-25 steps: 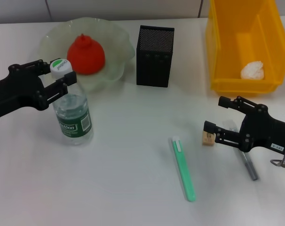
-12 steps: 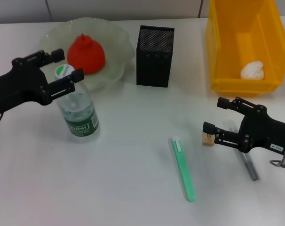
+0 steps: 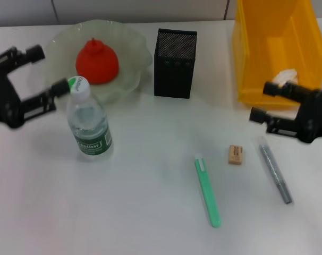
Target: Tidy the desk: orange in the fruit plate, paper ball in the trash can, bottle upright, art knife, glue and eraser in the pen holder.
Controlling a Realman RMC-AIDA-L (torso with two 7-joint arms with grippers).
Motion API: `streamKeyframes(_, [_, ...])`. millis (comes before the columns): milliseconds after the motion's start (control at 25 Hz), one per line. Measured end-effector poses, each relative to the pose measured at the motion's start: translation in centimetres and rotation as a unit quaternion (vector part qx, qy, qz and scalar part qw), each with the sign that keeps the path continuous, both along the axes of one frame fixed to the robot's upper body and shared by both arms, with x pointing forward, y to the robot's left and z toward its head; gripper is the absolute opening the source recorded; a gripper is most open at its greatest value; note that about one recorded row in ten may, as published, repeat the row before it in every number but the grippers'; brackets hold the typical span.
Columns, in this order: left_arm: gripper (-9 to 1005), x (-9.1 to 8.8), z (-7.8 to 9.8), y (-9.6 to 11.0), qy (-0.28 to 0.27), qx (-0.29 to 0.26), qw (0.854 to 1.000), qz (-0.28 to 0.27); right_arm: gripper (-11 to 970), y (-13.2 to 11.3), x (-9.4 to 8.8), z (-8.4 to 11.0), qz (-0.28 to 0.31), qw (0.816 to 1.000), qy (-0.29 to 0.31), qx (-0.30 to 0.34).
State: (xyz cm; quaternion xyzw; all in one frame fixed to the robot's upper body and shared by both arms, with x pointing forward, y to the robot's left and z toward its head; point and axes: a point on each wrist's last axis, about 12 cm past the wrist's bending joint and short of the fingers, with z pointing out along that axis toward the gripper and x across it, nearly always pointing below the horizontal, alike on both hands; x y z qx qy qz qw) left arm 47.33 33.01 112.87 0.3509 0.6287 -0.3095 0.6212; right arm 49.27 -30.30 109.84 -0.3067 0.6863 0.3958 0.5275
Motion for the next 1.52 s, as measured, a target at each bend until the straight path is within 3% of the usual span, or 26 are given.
streamKeyframes(80, [791,-1.0,-0.7,-0.4,-0.011,0.006,0.999,-0.03,813,-0.1,0.6,2.1,0.01,0.999,0.033,-0.023])
streamKeyframes(120, [791,-1.2,-1.0,-0.7,-0.012,0.007,0.999,-0.04,813,0.6,1.5,4.5,0.023,0.994,0.074,-0.082])
streamKeyframes(160, [790,-1.6,-1.7,-1.1,-0.012,0.012,0.998,-0.055,813,0.6,1.5,4.5,0.023,0.994,0.074,-0.082])
streamKeyframes(200, [790,-1.9,-2.2,-1.6,-0.01,0.016,0.997,-0.069,813,1.3,2.0,5.6,0.024,0.987,0.102,-0.121])
streamKeyframes(240, [790,-2.5,-3.8,-2.7,0.0,0.03,0.995,-0.099,813,2.2,2.3,6.4,0.029,0.981,0.118,-0.149])
streamKeyframes(320, [789,-2.8,-4.9,-3.4,0.007,0.037,0.993,-0.115,812,4.9,3.1,7.9,0.032,0.962,0.156,-0.222])
streamKeyframes(440, [788,-3.4,-6.7,-4.6,0.013,0.042,0.99,-0.137,812,9.1,4.0,8.7,0.023,0.925,0.204,-0.319])
streamKeyframes(640, [786,-3.2,-8.3,-5.3,0.026,0.034,0.99,-0.138,811,15.2,4.7,7.6,0.012,0.878,0.237,-0.416])
streamKeyframes(880, [785,-3.1,-8.7,-5.4,0.034,0.038,0.989,-0.136,807,18.4,4.9,5.4,0.009,0.855,0.243,-0.458])
streamKeyframes(1200, [785,-3.0,-8.7,-5.5,0.035,0.04,0.989,-0.137,802,19.2,5.1,3.3,0.005,0.851,0.249,-0.462])
streamKeyframes(1520, [784,-2.9,-8.7,-5.6,0.034,0.042,0.989,-0.137,797,19.5,5.1,2.7,0.008,0.854,0.256,-0.453])
